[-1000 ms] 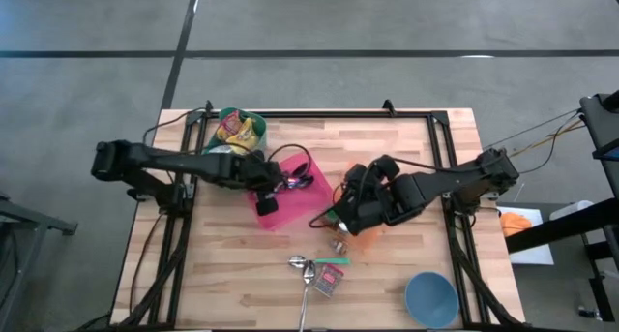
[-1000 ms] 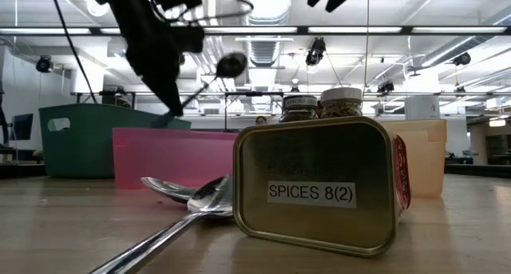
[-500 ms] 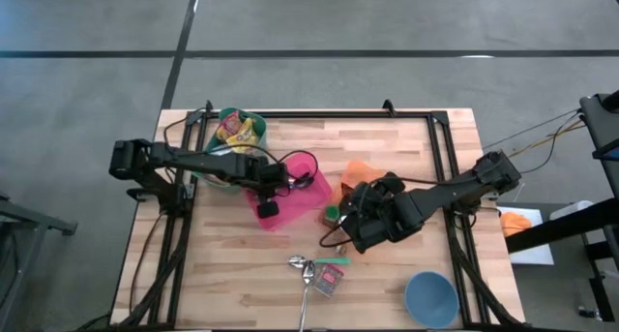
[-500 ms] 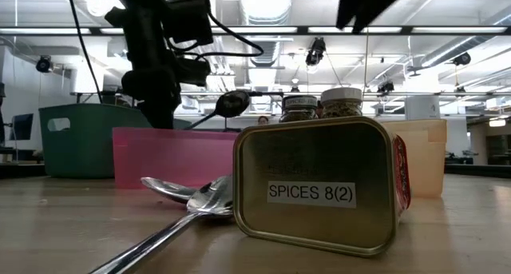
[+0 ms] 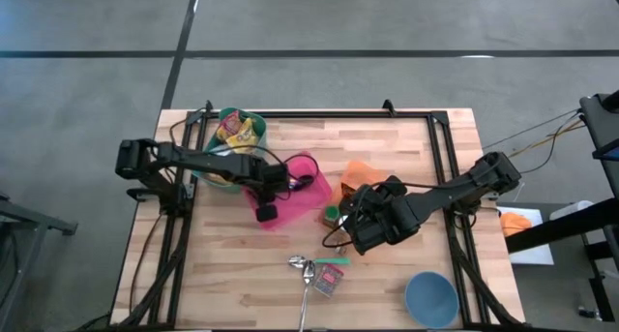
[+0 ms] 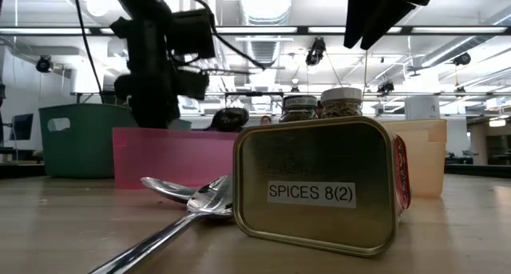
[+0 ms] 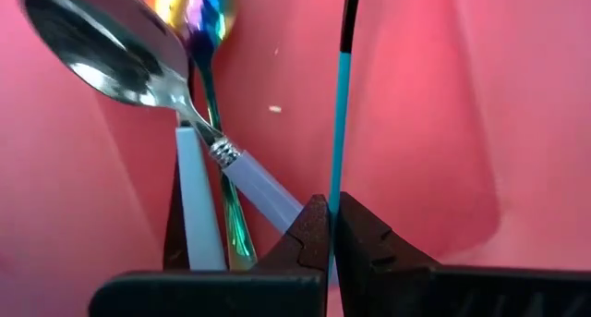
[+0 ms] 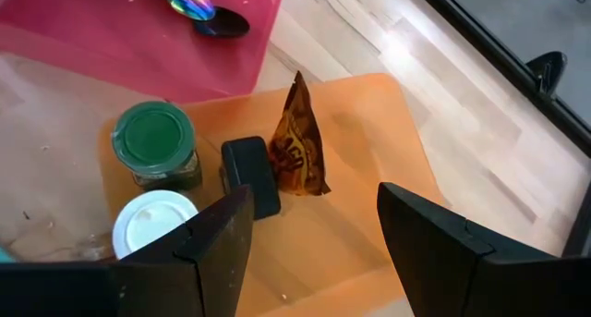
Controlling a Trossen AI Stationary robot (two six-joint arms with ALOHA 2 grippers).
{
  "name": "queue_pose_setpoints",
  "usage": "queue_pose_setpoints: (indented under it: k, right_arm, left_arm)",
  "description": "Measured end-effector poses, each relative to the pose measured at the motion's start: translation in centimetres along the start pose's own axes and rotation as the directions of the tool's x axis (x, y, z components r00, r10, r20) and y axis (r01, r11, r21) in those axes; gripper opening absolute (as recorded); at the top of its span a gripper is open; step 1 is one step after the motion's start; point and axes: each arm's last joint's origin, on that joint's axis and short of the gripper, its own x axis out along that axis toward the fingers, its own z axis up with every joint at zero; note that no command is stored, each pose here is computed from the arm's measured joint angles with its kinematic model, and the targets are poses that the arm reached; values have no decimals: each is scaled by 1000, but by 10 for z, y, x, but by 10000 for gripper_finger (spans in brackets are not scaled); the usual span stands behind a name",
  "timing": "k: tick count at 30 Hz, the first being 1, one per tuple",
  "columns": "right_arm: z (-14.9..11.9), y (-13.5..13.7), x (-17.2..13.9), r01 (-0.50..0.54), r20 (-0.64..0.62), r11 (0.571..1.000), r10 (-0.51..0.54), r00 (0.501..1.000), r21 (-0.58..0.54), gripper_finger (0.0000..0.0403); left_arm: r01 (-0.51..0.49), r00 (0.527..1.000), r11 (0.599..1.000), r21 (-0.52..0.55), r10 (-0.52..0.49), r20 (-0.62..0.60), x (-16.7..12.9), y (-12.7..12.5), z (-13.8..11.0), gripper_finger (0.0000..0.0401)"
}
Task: Pick & Place Food Item
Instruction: Put the black spoon into the pink bin
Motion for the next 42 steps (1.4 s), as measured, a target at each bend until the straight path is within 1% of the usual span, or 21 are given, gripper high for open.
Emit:
queue_pose_setpoints:
  k: [5, 8, 29, 32, 42]
  right_arm:
    - [0, 1, 0, -6, 3, 1000, 6, 1000, 0, 228]
    - [0, 2, 0, -18, 10, 1000, 18, 1000, -2, 228]
    - [-5, 6, -1, -31, 20, 999, 32, 999, -15, 228]
    - [-6, 6, -1, -32, 21, 999, 32, 999, -18, 228]
    - [-7, 6, 1, -26, 18, 999, 27, 999, -21, 228]
  left_arm:
    - [-7, 998, 1000, -4, 7, -62, 18, 1, 1, 0]
    - [-6, 998, 1000, -5, 6, -69, 21, 1, 3, 0]
    - [-10, 998, 1000, -24, 8, -65, 19, 2, 6, 3]
    - [-10, 998, 1000, -24, 8, -64, 19, 2, 6, 17]
    - [-9, 998, 1000, -24, 8, -62, 20, 2, 6, 82]
